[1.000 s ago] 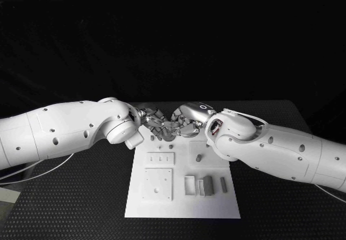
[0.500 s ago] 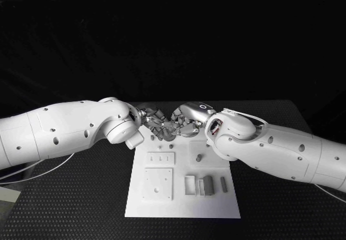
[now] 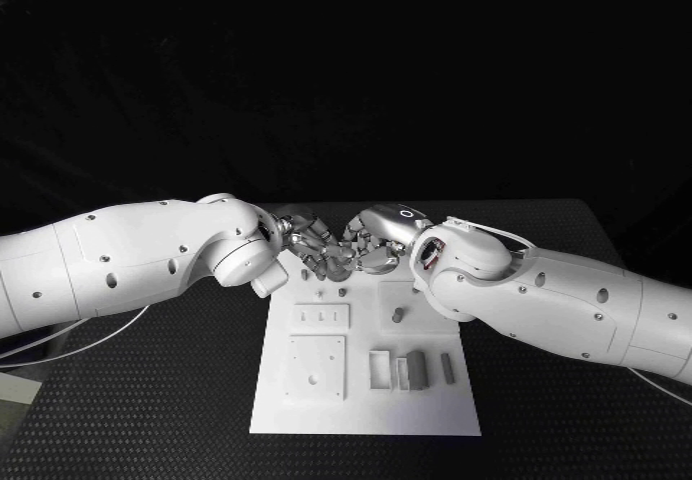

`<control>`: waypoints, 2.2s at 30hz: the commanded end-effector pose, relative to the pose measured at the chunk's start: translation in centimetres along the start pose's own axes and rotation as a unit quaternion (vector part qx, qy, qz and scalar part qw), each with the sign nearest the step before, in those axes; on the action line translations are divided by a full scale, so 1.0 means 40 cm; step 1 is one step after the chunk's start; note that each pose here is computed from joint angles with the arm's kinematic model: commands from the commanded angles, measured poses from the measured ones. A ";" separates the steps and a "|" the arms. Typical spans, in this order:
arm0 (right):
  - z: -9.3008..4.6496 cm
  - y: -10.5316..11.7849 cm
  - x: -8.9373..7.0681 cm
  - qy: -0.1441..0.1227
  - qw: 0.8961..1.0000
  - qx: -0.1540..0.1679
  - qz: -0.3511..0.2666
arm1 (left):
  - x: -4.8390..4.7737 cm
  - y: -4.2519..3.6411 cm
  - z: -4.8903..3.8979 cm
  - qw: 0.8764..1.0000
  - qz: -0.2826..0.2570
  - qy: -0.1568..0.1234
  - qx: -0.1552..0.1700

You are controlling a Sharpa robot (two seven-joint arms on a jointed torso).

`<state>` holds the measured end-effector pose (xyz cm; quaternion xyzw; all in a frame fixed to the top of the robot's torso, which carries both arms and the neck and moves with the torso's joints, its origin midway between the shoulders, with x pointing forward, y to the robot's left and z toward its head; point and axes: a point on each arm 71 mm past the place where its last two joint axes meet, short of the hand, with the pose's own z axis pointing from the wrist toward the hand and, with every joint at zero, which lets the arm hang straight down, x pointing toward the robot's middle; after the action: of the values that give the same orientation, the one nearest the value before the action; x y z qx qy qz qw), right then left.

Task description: Assemble the parts on the task board

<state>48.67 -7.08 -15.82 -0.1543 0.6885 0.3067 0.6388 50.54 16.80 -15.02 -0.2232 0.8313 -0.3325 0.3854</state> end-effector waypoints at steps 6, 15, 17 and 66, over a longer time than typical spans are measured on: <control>0.001 0.007 0.002 0.005 1.000 -0.007 -0.004 | 0.000 -0.002 0.000 1.000 -0.010 0.000 0.003; 0.005 0.008 0.005 0.008 1.000 -0.008 -0.002 | 0.001 -0.001 -0.001 1.000 -0.029 0.003 0.001; 0.006 0.009 0.006 0.008 1.000 -0.008 -0.001 | 0.001 -0.001 0.000 0.999 -0.038 0.004 0.000; -0.019 -0.144 -0.014 -0.024 0.997 0.065 -0.015 | -0.003 0.022 -0.004 0.996 -0.080 0.023 -0.037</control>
<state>51.40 -11.53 -16.59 -0.1172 0.6927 0.2577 0.6634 50.61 17.54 -15.35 -0.3122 0.8151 -0.3491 0.3409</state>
